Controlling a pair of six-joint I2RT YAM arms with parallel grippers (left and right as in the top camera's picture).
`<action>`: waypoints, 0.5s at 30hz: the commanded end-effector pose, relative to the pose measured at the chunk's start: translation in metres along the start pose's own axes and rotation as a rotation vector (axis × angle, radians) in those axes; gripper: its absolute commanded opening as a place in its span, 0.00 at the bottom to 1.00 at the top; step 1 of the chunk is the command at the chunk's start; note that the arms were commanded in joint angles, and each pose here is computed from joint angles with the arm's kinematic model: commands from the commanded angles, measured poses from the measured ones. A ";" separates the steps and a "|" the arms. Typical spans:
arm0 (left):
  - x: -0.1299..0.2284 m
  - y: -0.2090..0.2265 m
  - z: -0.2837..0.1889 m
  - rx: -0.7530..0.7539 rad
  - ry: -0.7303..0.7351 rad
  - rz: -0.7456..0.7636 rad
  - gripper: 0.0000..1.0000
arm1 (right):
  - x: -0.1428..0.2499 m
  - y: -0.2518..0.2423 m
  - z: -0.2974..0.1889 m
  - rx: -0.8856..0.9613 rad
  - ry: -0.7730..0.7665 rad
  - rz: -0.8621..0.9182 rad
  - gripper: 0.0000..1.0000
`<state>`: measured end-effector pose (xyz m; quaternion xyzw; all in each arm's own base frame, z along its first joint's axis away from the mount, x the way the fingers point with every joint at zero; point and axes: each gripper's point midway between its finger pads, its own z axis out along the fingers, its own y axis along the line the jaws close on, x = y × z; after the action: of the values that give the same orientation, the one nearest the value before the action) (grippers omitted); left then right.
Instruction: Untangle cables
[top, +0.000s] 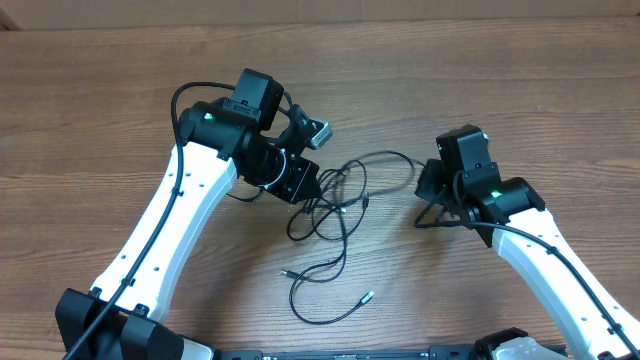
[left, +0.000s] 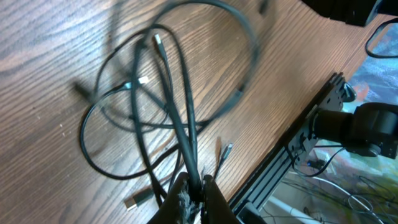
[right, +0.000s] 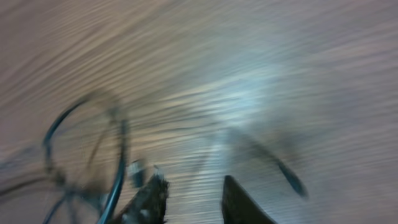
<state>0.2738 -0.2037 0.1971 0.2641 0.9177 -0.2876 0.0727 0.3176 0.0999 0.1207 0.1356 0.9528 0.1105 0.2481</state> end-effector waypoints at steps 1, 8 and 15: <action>-0.004 -0.010 -0.004 0.037 -0.026 0.003 0.04 | 0.022 0.051 -0.010 -0.308 0.112 -0.214 0.34; -0.004 -0.010 -0.004 0.037 -0.026 0.004 0.04 | 0.047 0.101 -0.042 -0.683 0.192 -0.419 0.54; -0.006 -0.026 -0.005 0.131 -0.039 0.050 0.04 | 0.051 0.111 -0.052 -0.770 0.193 -0.461 0.63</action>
<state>0.2720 -0.2105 0.2020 0.2672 0.9092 -0.3106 0.0735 0.2781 0.2045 0.1634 -0.1592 0.8871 0.3813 0.2056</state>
